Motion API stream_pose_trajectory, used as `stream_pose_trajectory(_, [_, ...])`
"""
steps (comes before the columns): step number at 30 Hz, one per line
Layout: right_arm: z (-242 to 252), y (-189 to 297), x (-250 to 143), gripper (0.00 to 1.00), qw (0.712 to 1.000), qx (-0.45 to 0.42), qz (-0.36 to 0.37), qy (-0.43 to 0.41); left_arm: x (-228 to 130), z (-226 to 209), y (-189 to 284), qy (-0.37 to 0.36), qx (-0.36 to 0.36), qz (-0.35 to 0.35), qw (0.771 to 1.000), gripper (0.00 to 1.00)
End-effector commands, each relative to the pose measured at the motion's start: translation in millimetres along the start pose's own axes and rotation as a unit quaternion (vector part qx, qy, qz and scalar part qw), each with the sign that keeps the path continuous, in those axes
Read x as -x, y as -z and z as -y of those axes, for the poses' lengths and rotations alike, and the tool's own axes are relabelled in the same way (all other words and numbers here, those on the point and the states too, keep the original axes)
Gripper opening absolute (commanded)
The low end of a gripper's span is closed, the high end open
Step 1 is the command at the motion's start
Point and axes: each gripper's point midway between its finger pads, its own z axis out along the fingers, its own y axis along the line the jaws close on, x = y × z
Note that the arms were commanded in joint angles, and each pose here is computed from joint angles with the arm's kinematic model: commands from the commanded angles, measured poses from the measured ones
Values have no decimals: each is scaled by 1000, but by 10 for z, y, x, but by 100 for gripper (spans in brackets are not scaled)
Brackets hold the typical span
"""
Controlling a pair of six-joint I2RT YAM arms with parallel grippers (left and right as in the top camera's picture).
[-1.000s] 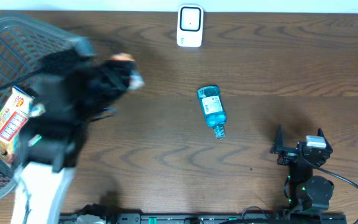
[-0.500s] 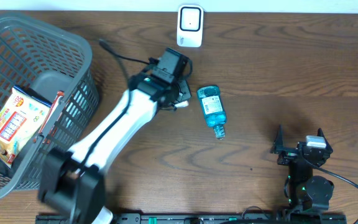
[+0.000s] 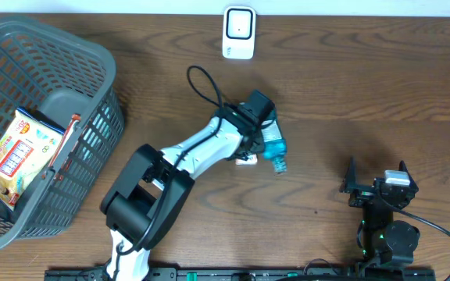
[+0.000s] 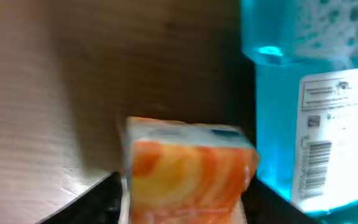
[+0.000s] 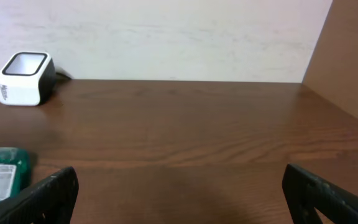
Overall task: Scan the item barcode
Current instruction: 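Carry the orange packet out and place it beside the blue bottle, then release the packet and return the left gripper to the basket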
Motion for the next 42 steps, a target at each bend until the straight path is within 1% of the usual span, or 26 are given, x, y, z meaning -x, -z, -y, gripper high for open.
stream_pose_trajectory(1, [-22,1,-9,99,1000,5,-1,6,58,11,88,2,-1,13,1000,66])
stream_pose_trajectory(4, [-22,1,-9,99,1000,5,-1,6,145,-1,283,-9,-5,26,1000,68])
stream_pose_trajectory(8, [-22,1,-9,99,1000,5,-1,6,346,-37,790,-36,-8,70,997,76])
stream_pose_trajectory(12, [-22,1,-9,99,1000,5,-1,6,529,-57,1509,-78,-30,129,988,82])
stream_pose_trajectory(15, [-22,1,-9,99,1000,5,-1,6,684,-238,2120,-71,-23,200,977,89])
stream_pose_trajectory(19, [-22,1,-9,99,1000,5,-1,6,820,-613,2909,-54,-9,297,953,96])
stream_pose_trajectory(23, [-22,1,-9,99,1000,5,-1,6,857,-1153,3615,-1,17,384,923,98])
stream_pose_trajectory(27, [-22,1,-9,99,1000,5,-1,6,808,-1778,4144,74,47,450,888,98])
stream_pose_trajectory(32, [-22,1,-9,99,1000,5,-1,6,676,-2483,4486,171,99,488,850,100])
stream_pose_trajectory(35, [-22,1,-9,99,1000,5,-1,6,586,-2885,4549,243,135,489,827,98])
stream_pose_trajectory(37, [-22,1,-9,99,1000,5,-1,6,529,-3153,4514,297,161,476,812,98])
stream_pose_trajectory(40, [-22,1,-9,99,1000,5,-1,6,472,-3456,4351,364,188,439,800,98])
stream_pose_trajectory(42, [-22,1,-9,99,1000,5,-1,6,462,-3635,4149,401,198,395,802,98])
